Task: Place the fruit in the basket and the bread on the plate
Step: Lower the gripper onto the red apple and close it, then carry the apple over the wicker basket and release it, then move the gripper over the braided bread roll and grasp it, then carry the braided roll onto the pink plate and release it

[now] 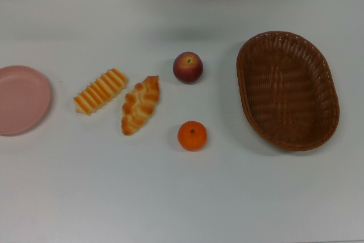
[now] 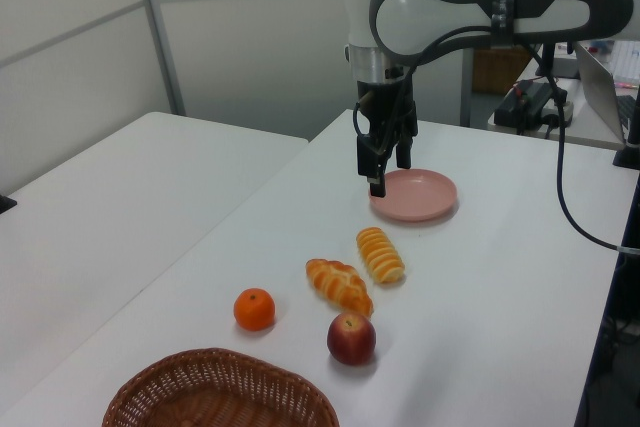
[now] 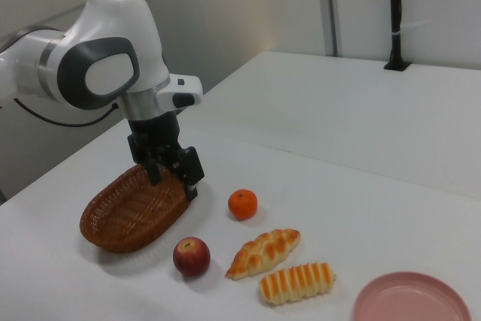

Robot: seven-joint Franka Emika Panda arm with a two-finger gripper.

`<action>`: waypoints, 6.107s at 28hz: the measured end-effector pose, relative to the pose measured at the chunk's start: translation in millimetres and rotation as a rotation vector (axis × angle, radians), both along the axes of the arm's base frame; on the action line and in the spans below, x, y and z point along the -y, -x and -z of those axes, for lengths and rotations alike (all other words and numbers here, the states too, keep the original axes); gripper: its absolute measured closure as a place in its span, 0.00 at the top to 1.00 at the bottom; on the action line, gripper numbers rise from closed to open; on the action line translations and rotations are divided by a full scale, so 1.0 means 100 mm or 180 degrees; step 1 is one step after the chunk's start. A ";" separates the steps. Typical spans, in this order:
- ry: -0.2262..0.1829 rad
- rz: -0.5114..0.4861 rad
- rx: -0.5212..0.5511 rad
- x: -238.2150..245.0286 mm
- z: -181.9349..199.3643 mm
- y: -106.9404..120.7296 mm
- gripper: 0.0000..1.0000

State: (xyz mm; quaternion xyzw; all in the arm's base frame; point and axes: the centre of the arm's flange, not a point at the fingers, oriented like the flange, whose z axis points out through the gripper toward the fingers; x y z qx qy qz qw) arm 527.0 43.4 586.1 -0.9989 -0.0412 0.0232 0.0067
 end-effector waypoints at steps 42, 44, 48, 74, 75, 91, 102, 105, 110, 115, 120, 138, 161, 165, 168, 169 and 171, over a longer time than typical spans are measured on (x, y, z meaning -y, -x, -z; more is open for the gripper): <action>0.0723 0.0076 -0.0048 -1.31 2.81 -0.38 1.00; 0.0725 0.0077 -0.0047 -1.31 2.81 -0.37 1.00; 0.0726 0.0079 -0.0044 -1.32 2.81 -0.37 0.96; 0.0335 0.0227 0.0483 -2.29 1.24 -0.48 0.91; 0.0336 0.0198 0.0473 -2.43 1.27 -0.42 0.91; 0.0552 0.0104 0.0278 -3.14 1.96 -0.13 1.00; 0.0573 0.0621 0.0394 -2.65 1.71 -0.41 1.00; 0.0567 0.0904 0.0431 -2.16 1.58 -0.63 1.00; 0.0564 0.1374 0.0454 -1.26 1.46 -0.94 1.00; 0.0472 0.1705 0.0556 -0.75 1.49 -1.13 1.00; 0.0295 0.2206 0.0786 -0.50 1.71 -1.33 1.00; 0.0393 0.2429 0.0565 -0.15 2.50 -1.27 1.00; 0.0659 0.1963 0.0480 0.03 3.01 -1.34 0.78; 0.0607 0.2068 0.0610 0.19 2.77 -1.43 0.59; 0.0500 0.2227 0.0745 0.40 2.46 -1.52 0.48; 0.0467 0.2268 0.0783 0.47 2.36 -1.54 0.46; 0.0405 0.2341 0.0855 0.65 2.17 -1.56 0.40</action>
